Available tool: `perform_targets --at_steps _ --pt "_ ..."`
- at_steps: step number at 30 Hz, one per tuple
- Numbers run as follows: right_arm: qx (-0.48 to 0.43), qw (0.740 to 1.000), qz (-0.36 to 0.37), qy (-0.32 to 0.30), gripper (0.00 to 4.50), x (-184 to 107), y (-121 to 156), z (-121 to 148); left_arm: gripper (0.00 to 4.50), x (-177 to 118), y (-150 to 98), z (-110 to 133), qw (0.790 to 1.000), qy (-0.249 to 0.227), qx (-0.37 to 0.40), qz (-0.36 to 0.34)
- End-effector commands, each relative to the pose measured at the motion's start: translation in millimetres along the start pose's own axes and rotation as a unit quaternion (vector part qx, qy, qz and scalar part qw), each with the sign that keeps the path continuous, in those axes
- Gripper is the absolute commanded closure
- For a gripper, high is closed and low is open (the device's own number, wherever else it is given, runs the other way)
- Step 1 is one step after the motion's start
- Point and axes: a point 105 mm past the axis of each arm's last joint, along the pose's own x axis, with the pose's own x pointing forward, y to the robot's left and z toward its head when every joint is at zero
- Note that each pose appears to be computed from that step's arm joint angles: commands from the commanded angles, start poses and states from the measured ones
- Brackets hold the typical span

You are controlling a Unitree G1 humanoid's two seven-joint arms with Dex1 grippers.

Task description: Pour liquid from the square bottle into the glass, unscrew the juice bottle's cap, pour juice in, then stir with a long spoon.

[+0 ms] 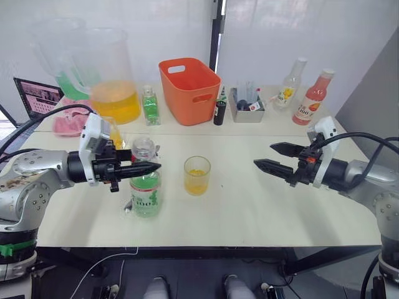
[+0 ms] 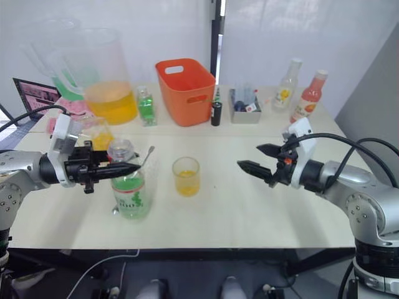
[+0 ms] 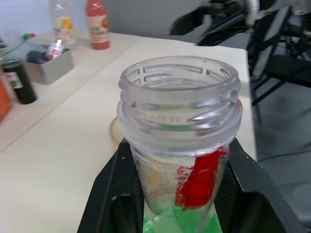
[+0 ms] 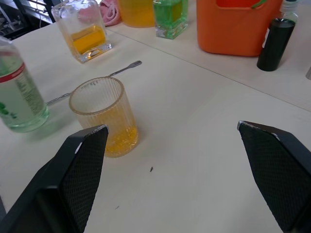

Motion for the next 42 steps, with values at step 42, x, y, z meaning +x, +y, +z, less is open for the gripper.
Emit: perform_targets --at_steps 42 --pt "0.0 0.998 -0.058 -0.035 0.0 -12.7 53.9 2.6 3.24 100.9 77.2 23.0 0.803 0.012 0.591 0.079"
